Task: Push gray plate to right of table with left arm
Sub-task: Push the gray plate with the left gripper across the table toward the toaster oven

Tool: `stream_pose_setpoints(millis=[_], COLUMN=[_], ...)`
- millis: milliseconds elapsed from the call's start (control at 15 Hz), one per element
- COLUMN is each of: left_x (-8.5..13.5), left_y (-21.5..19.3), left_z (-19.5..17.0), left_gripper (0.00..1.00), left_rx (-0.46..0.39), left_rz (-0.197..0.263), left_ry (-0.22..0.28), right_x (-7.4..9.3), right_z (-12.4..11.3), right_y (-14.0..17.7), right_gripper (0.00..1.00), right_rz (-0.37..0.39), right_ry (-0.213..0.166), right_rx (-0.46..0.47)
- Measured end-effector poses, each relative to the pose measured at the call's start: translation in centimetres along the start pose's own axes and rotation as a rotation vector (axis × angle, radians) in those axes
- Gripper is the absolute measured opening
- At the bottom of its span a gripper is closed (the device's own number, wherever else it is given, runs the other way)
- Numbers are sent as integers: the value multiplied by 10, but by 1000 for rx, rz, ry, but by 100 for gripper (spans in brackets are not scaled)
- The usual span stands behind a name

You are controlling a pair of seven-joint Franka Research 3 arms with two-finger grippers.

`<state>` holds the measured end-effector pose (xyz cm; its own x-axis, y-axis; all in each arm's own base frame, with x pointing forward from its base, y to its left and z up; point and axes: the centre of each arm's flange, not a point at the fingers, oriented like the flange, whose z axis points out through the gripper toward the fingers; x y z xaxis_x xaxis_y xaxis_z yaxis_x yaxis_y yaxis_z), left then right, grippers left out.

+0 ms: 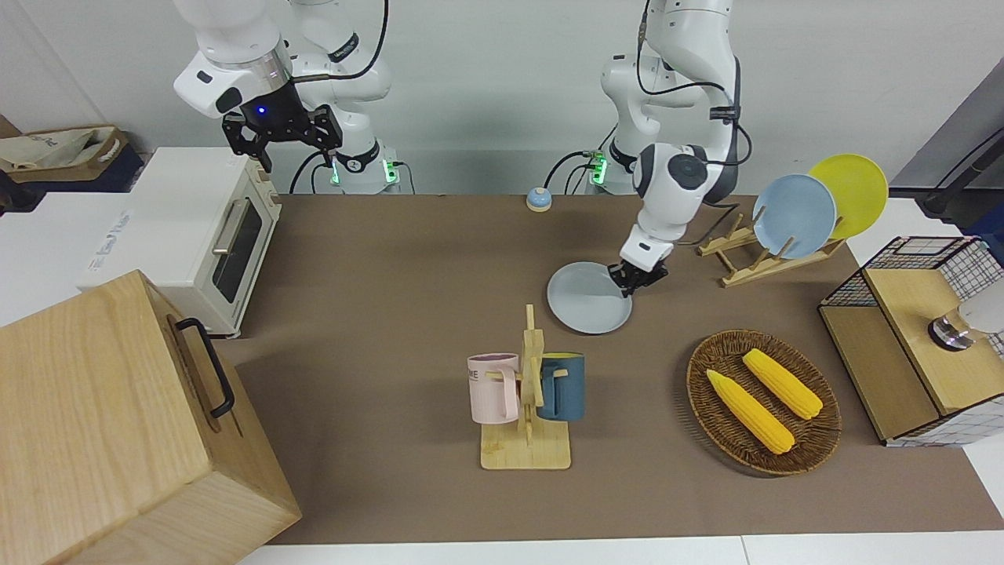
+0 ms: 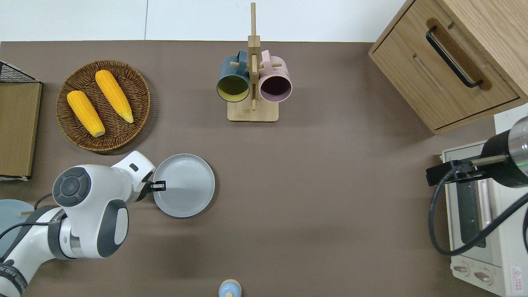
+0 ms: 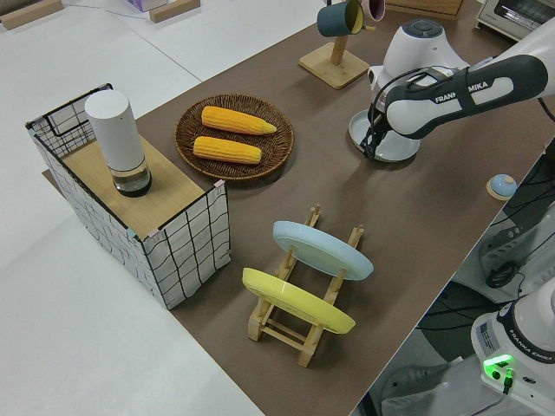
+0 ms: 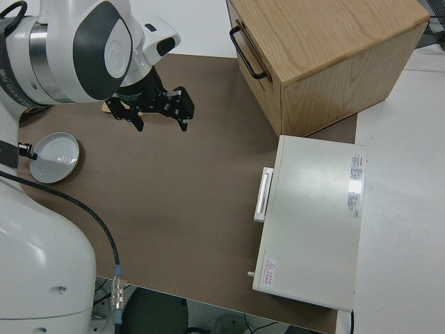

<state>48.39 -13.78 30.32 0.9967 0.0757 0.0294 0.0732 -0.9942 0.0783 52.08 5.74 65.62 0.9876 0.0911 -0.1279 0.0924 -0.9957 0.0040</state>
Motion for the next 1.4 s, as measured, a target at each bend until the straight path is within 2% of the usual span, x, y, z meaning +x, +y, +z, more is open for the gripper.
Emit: stream_pose_setpoints(millis=[667,1400], left_x=[-51,-70], left_y=[139,255], left_z=[10,18], left_gripper=[1,1], left_rx=[-21,-42], left_rz=[-119,-216], left_ry=[2,5], right_x=[0,0], right_z=[0,0], right_y=[0,0], right_gripper=[99,99], right_rz=[0,0], right_ry=[0,0], right_rx=[0,0])
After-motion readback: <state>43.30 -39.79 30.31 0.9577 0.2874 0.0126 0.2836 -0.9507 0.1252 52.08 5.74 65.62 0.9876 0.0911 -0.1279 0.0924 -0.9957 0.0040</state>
